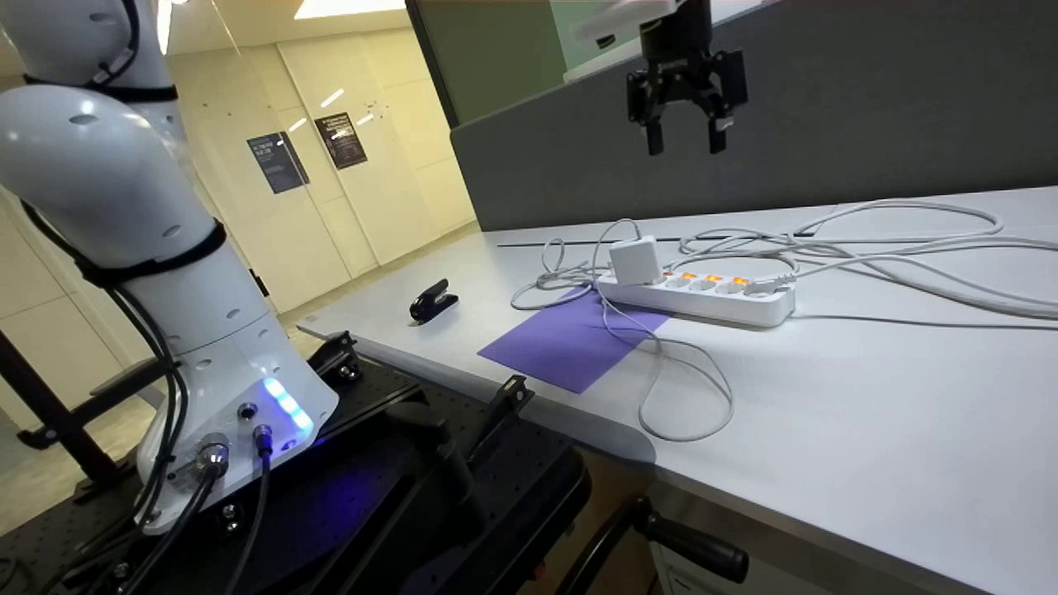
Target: Turn off the second switch from the right
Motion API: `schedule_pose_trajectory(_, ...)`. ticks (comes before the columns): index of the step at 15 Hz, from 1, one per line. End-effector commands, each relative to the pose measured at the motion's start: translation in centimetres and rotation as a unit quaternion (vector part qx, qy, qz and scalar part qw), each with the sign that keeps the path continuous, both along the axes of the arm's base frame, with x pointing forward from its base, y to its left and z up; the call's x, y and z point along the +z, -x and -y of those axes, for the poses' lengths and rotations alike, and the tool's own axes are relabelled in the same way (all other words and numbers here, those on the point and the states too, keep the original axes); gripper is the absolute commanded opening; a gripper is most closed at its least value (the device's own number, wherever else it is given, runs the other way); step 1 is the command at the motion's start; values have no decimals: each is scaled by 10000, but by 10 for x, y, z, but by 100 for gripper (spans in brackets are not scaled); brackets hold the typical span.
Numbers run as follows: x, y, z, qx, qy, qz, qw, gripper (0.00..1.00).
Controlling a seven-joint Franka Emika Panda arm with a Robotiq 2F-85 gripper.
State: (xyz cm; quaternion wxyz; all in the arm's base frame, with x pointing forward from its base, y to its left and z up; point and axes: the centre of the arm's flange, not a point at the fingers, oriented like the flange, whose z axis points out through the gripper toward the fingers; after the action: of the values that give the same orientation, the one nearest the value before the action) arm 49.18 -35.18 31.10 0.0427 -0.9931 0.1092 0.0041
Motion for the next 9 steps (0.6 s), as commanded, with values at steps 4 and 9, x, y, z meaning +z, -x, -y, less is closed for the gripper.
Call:
schedule_pose_trajectory(4, -17, -45, 4, 46, 470, -131, 9988, 100)
schedule_pose_trajectory(9, -16, -47, 9, 20, 520, -122, 9986, 100)
